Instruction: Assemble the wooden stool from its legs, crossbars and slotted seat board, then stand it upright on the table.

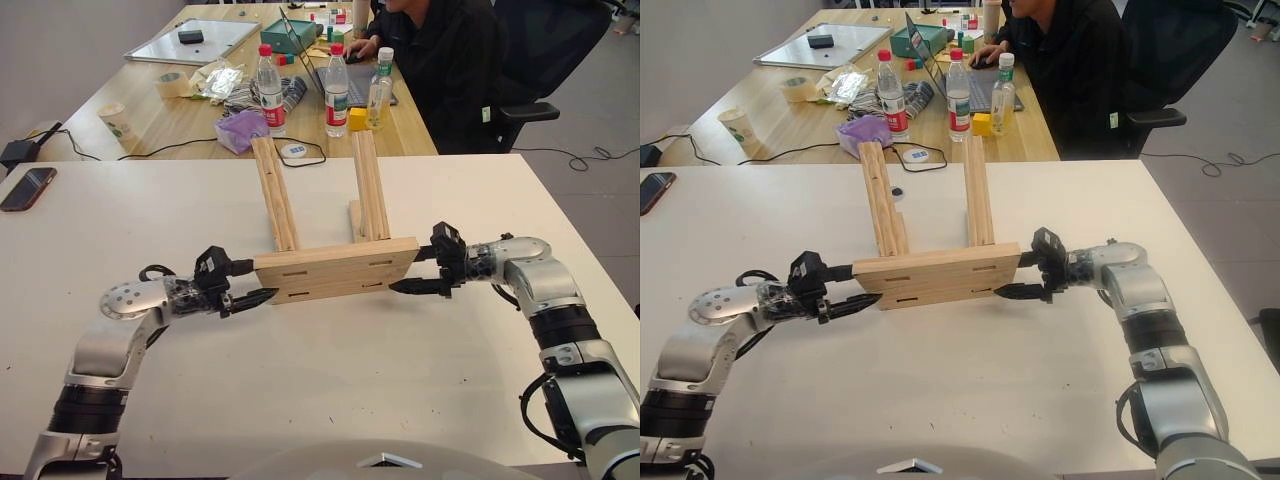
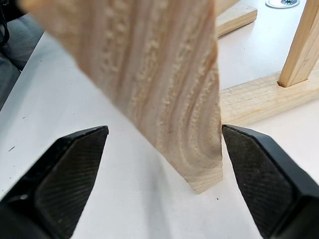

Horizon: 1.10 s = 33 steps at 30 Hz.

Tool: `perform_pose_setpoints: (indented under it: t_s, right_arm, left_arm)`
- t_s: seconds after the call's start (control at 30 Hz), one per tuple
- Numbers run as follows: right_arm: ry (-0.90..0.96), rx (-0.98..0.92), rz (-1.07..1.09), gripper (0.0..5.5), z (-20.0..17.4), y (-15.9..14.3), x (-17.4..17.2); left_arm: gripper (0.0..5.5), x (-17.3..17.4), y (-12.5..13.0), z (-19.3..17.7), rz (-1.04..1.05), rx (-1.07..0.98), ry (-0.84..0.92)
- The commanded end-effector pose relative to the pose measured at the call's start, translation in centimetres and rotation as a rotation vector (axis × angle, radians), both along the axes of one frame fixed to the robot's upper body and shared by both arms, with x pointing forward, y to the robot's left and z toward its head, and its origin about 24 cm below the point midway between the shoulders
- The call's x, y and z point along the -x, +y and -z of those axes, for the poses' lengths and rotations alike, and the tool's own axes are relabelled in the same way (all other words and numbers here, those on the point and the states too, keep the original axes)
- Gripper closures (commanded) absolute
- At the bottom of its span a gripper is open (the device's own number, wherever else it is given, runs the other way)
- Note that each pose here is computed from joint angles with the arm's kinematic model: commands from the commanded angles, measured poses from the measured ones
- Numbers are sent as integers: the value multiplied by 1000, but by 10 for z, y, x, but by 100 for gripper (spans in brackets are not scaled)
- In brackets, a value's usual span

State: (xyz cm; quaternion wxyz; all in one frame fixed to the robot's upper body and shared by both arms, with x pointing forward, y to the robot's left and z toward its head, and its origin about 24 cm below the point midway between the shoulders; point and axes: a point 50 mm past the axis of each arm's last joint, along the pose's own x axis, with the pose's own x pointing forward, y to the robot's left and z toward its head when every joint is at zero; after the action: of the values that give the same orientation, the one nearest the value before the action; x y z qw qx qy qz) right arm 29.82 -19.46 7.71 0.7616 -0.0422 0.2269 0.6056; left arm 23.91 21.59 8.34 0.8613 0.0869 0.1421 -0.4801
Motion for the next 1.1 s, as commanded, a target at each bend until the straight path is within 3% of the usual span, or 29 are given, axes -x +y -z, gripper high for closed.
perform_pose_setpoints:
  t_s: [0.03,0.33,0.53,0.73,0.87,0.97,1.1]
  right_arm:
    - [-10,-6,-20,198,-3,8,-4]
    - [57,-92,-42,311,-13,13,0]
    - [283,-292,-183,334,-57,20,16]
    - [635,-471,-298,386,-108,24,33]
    - [742,-665,-227,403,-136,23,7]
    - [755,-781,-97,416,-144,23,-18]
    - [743,-803,90,417,-141,24,-40]
  left_arm:
    - [276,0,-11,4,16,24,18]
    - [345,3,-9,3,8,58,171]
    - [346,-3,-19,-50,-2,271,311]
    - [346,-13,-8,-116,-6,603,489]
    - [367,-37,-9,-125,-272,803,596]
    - [385,-56,-4,-110,-530,931,689]
    - [390,-65,3,-93,-736,989,790]
